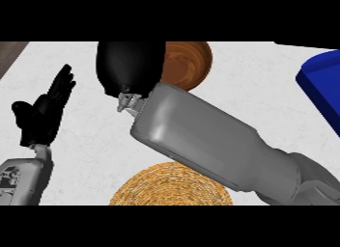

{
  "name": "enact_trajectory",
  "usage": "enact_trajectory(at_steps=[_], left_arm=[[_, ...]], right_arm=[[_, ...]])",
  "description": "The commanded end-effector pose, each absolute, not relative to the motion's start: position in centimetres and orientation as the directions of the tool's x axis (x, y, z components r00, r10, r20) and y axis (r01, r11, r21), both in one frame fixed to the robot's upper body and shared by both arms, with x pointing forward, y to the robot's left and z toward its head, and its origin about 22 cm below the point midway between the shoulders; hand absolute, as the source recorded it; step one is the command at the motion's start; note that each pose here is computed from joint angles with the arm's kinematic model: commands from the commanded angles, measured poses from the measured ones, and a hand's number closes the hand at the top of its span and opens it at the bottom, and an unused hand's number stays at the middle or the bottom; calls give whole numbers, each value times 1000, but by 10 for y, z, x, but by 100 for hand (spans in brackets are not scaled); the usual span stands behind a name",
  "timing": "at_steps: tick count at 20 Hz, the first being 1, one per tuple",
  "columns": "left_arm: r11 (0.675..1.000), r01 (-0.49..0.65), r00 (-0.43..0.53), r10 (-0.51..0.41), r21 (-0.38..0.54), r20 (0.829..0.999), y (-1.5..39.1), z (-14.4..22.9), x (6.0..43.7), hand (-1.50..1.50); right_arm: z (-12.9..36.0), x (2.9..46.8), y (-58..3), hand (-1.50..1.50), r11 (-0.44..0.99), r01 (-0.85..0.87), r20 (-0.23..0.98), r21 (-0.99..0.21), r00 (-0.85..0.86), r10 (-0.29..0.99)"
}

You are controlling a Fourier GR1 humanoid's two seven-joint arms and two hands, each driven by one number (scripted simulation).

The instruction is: Pick the squash from the placemat and place it in the bowl

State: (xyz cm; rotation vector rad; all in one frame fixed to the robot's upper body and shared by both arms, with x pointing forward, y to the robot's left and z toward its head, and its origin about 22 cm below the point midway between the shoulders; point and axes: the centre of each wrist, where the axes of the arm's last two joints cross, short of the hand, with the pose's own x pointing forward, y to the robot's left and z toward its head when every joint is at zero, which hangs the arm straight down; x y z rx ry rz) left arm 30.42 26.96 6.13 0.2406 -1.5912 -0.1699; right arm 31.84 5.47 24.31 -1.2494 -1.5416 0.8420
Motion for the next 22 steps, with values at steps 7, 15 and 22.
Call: enact_trajectory(at_steps=[7, 15, 22], left_arm=[[965, -84, -22, -251, 248, 968, 272, 51, 294, 0], [960, -102, -17, -263, 260, 965, 275, 49, 288, 0], [962, -106, -28, -254, 250, 967, 291, 68, 290, 0]], right_arm=[[238, 347, 57, 150, 420, 337, 477, -843, 104, 873], [186, 404, 17, 150, 435, 352, 489, -829, 78, 869], [173, 434, -7, 150, 444, 347, 501, -826, 95, 860]])
